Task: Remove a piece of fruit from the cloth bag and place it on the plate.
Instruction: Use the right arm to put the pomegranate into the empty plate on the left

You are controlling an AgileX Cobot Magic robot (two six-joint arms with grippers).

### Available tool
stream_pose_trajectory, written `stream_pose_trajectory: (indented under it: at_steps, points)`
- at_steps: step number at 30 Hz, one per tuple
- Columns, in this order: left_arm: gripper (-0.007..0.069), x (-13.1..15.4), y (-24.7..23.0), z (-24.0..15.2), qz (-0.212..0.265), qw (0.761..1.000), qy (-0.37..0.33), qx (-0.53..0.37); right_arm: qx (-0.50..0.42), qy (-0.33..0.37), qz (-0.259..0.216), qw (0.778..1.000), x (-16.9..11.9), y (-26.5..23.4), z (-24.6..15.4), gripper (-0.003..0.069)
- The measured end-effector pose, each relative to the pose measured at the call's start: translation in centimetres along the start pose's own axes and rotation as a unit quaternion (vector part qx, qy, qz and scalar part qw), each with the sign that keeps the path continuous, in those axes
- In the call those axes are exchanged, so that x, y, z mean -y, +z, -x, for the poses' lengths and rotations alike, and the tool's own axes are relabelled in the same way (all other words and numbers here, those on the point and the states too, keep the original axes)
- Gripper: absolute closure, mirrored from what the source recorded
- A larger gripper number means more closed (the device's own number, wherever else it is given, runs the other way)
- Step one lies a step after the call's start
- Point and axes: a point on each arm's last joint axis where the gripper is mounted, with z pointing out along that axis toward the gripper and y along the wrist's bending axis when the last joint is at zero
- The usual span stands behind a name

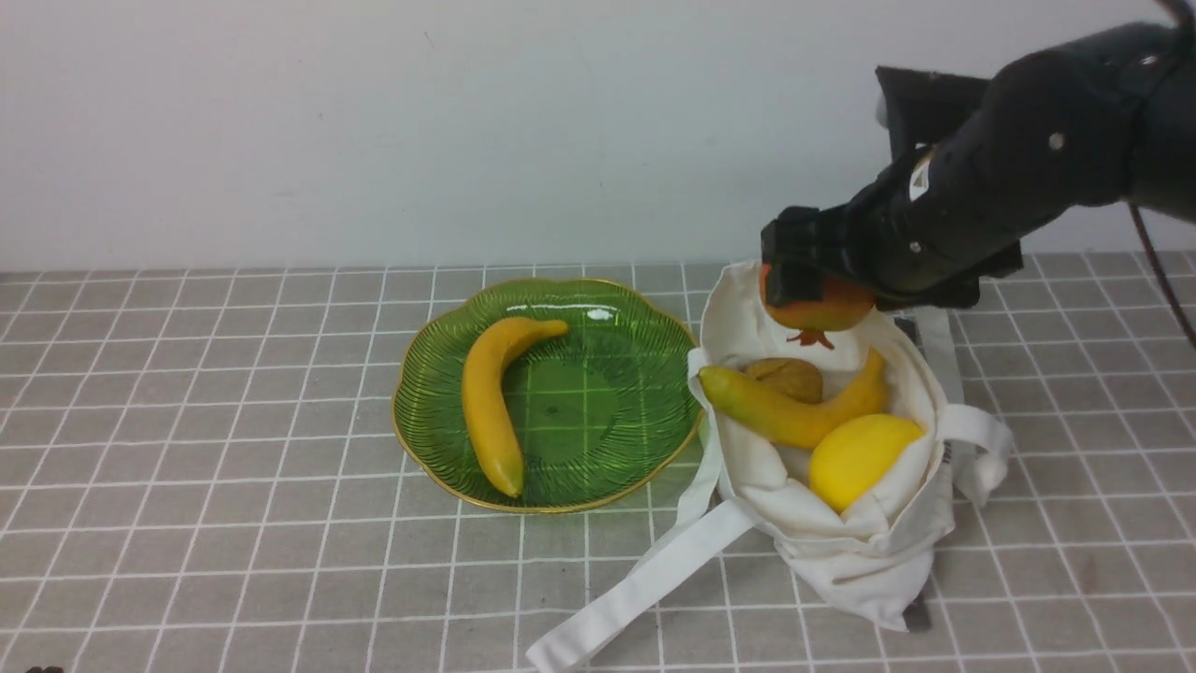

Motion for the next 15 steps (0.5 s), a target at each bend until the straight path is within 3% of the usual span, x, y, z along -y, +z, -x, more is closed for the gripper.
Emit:
stream_pose_trajectory:
  at_steps: [4,8,15]
  points:
    - [0.0632,0.0,0.0,0.0,0.000,1.000,0.000,0.000,0.009,-0.031,0.051,0.998,-2.7,-0.3,-0.6,0.0048]
    - [0.0632,0.0,0.0,0.0,0.000,1.000,0.000,0.000,0.033,-0.130,0.105,0.985,-6.9,2.4,-2.0,0.0048]
    - [0.0632,0.0,0.0,0.0,0.000,1.000,0.000,0.000,0.042,-0.184,0.114,0.975,-8.9,7.0,-3.7,0.0049]
